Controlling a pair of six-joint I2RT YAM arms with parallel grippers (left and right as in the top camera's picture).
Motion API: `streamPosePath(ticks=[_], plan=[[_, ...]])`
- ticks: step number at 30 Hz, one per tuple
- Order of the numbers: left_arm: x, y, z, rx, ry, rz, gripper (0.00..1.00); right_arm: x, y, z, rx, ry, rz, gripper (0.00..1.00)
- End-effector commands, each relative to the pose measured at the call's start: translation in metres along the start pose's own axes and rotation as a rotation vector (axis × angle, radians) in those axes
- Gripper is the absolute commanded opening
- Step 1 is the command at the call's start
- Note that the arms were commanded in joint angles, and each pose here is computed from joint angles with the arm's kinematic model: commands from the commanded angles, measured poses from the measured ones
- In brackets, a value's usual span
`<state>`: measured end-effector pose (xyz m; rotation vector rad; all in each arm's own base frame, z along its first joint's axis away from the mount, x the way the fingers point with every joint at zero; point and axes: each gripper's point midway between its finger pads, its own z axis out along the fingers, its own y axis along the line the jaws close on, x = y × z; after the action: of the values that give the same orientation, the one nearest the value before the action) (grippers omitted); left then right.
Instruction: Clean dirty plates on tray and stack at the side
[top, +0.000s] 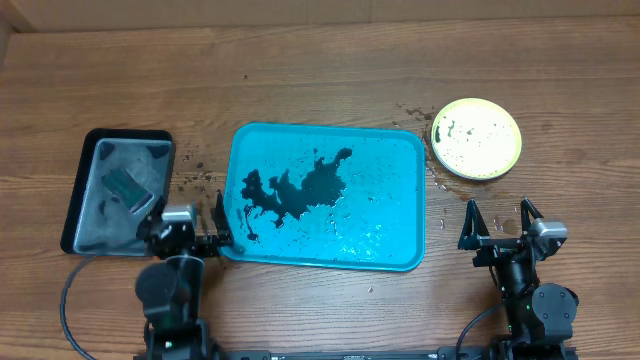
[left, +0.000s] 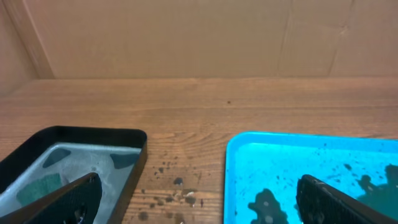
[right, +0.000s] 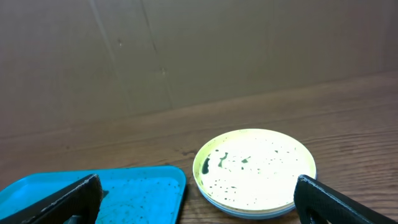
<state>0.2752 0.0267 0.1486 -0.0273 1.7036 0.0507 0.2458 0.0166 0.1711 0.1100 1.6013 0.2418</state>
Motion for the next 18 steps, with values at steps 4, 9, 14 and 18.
streamPosePath(ticks=[4, 9, 14, 18], plan=[[-0.001, -0.011, -0.009, 0.03, -0.024, 0.057, 1.0, 0.001, 0.001, 0.0, -0.005, -0.006, -0.008, 1.0], [0.012, -0.014, -0.017, 0.004, 0.026, 0.066, 1.0, 0.001, 0.001, 0.0, -0.005, -0.006, -0.008, 1.0], [0.015, -0.018, -0.026, 0.004, 0.028, 0.075, 1.0, 0.001, 0.001, 0.0, -0.005, -0.006, -0.008, 1.0], [-0.001, -0.024, -0.03, 0.035, -0.048, 0.07, 1.0, 0.001, 0.001, 0.0, -0.005, -0.006, -0.008, 1.0]])
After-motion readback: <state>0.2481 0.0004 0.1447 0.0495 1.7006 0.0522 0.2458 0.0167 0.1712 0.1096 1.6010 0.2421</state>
